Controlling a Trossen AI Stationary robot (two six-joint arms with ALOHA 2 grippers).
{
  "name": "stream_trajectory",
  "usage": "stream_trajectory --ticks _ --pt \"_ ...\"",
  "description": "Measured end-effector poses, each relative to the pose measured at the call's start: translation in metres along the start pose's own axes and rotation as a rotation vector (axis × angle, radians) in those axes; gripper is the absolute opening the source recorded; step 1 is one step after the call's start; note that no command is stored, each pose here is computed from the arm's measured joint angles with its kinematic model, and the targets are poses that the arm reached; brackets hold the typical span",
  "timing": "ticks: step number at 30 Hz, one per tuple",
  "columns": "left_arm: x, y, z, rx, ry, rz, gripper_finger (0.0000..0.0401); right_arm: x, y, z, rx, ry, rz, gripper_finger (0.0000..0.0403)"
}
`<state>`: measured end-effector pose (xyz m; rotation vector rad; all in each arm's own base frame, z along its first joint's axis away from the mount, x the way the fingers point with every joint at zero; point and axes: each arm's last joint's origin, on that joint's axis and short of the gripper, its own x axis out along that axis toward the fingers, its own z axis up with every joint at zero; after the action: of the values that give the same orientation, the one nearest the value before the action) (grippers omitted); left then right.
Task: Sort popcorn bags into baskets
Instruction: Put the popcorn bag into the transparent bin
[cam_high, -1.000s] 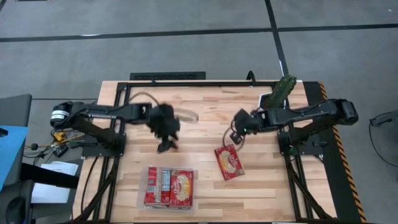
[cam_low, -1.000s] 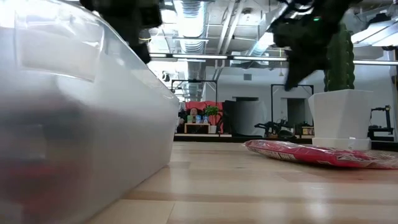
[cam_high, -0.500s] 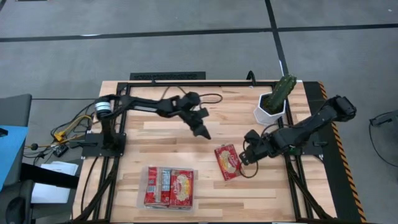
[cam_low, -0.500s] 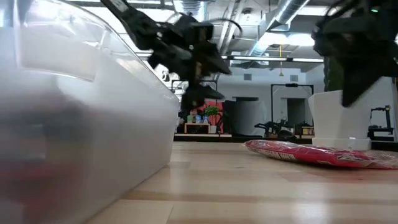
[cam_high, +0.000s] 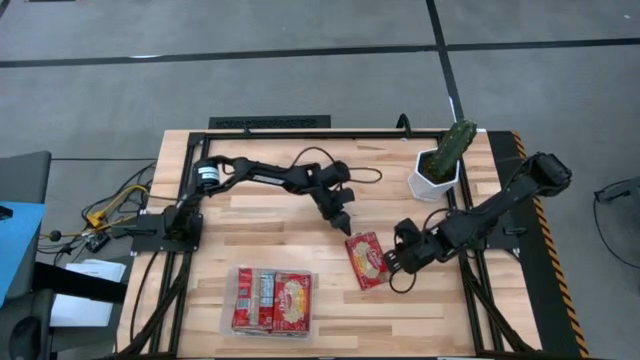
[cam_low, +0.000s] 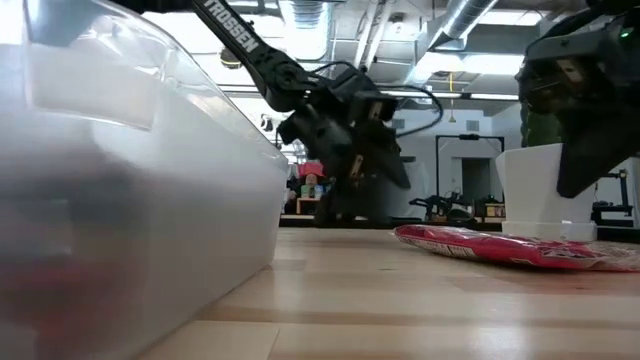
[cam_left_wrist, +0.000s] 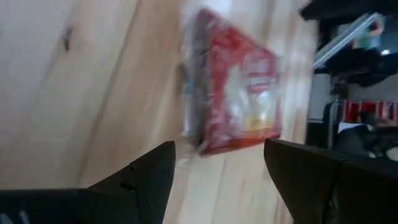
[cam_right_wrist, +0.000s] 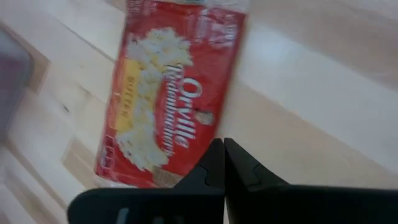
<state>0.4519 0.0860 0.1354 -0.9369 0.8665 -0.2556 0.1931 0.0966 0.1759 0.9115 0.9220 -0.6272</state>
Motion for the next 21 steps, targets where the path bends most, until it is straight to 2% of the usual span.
stream_trajectory --ticks 5,11,21 --pt "0.007 0.001 -0.005 0.016 0.018 0.083 0.0233 0.02 0.01 -0.009 -0.007 0.029 0.042 0.0009" --pt "0.01 -0.001 -0.007 0.024 -0.001 0.127 0.0233 0.044 0.019 -0.02 -0.033 0.079 0.069 0.0011" --pt "0.014 -0.004 -0.01 0.048 0.014 0.127 0.0233 0.051 0.018 0.003 -0.136 0.033 0.062 0.001"
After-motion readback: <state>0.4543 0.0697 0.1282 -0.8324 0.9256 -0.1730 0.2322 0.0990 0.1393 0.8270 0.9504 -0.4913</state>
